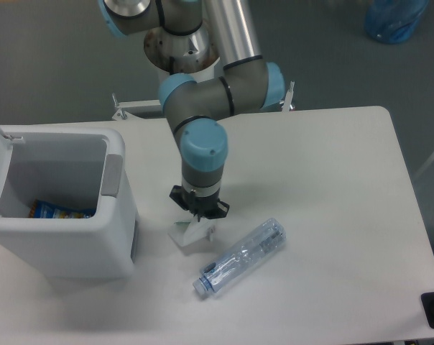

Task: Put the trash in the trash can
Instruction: 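Lower the gripper and close it on the white paper item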

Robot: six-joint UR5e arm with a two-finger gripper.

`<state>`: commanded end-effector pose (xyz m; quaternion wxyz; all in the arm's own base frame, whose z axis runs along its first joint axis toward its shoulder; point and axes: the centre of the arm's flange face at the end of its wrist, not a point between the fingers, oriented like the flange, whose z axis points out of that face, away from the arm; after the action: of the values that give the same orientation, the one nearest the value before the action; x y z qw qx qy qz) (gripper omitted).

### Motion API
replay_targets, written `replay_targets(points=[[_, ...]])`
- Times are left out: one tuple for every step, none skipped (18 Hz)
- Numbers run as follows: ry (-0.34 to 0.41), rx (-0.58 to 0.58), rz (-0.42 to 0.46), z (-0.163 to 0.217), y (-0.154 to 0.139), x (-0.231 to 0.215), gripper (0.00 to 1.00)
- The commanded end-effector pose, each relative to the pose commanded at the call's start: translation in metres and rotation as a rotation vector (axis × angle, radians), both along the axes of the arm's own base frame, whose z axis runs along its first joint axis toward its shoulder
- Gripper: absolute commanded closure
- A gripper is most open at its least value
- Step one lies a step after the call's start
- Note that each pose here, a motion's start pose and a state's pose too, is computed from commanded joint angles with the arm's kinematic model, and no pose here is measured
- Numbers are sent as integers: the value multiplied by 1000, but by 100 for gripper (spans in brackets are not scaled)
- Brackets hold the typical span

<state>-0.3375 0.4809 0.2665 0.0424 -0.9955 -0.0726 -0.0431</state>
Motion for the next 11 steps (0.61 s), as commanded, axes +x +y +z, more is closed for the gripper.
replay_targets(points=[[-18, 15, 8, 10, -1, -5, 100], [-35, 24, 22, 17, -3, -14, 100], [-43, 42, 39, 31, -6, -23, 100], [-55, 64, 48, 45, -6, -28, 100], [-68, 85, 52, 57, -3, -33, 100], [-80, 105, 61, 69, -1, -39, 100], [-95, 126, 69, 81, 0, -44, 100], [-112, 158, 84, 95, -1, -50, 100], [-126, 207, 99, 118, -3, -53, 100], [-149, 259, 108, 136, -3, -54, 100], [-170, 312, 117, 156, -1, -53, 100]])
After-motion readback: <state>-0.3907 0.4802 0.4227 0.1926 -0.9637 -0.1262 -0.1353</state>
